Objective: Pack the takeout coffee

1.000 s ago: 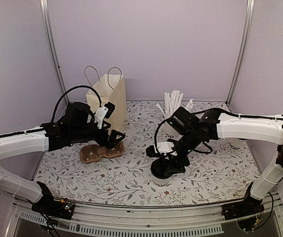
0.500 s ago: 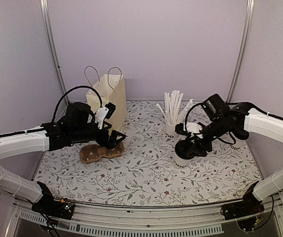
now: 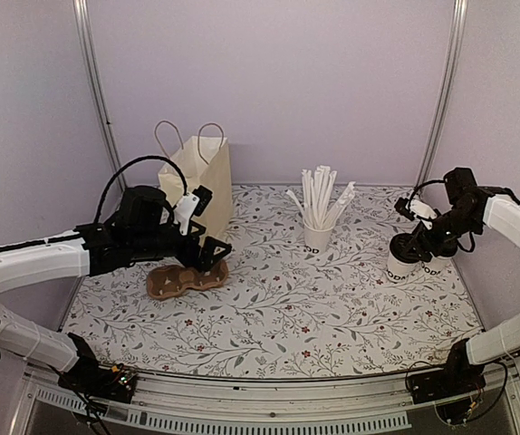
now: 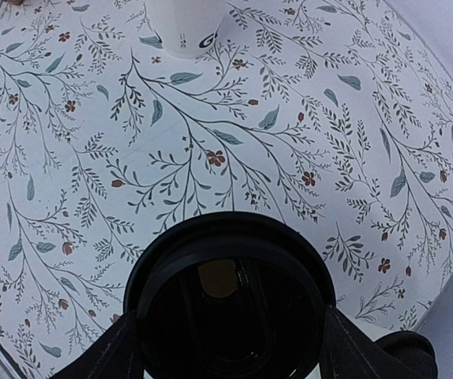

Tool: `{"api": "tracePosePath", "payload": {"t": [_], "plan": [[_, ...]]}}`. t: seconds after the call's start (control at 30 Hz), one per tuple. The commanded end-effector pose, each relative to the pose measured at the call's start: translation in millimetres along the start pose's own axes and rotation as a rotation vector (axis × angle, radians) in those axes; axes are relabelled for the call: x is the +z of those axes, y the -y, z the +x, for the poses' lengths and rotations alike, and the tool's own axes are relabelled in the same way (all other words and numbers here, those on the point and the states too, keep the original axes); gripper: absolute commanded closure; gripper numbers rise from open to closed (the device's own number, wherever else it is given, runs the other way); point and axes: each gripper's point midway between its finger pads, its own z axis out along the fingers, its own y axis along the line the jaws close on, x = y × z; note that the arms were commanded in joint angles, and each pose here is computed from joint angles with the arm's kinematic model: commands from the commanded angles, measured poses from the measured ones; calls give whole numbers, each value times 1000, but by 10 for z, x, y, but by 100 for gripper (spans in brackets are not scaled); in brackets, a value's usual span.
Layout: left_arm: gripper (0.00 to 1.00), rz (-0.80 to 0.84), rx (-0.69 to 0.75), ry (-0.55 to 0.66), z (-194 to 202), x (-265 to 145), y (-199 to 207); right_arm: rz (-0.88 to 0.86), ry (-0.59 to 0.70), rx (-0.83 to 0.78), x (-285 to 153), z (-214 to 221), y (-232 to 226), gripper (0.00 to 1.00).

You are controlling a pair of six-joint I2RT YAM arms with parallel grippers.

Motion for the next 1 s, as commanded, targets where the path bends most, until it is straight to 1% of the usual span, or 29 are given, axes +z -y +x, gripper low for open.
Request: {"api": "tracePosePath", "payload": {"t": [0.0,0.1,0.2,0.4,0.53,0.6,0.67,0.73,0.83,0.97], "plan": [[3,23,-18,50,-179,-73,36,27,-37,32,72,154,182,27],[4,26,-21,45,-176,-68,42,59,-57,86,100,252,332,27],[4,-11,-24,25,-140,-53,-26,75,-62,114,129,283,394,26],[4,-105,-50,-54,40,12,-192,70,-52,140,126,274,375,10],[4,-174,-71,-126,220,71,-338,85,-11,152,-83,130,355,2],[6,-191,-90,-160,328,100,-382,122,28,148,-259,25,354,1],[10,-200,-102,-179,391,139,-408,151,85,139,-418,-82,323,1],[16,-207,-111,-197,429,217,-428,160,153,135,-524,-178,262,1],[27,-184,-112,-217,392,372,-403,74,300,131,-609,-349,-8,1],[48,-111,-104,-237,287,668,-306,-138,526,79,-652,-537,-503,1]]}}
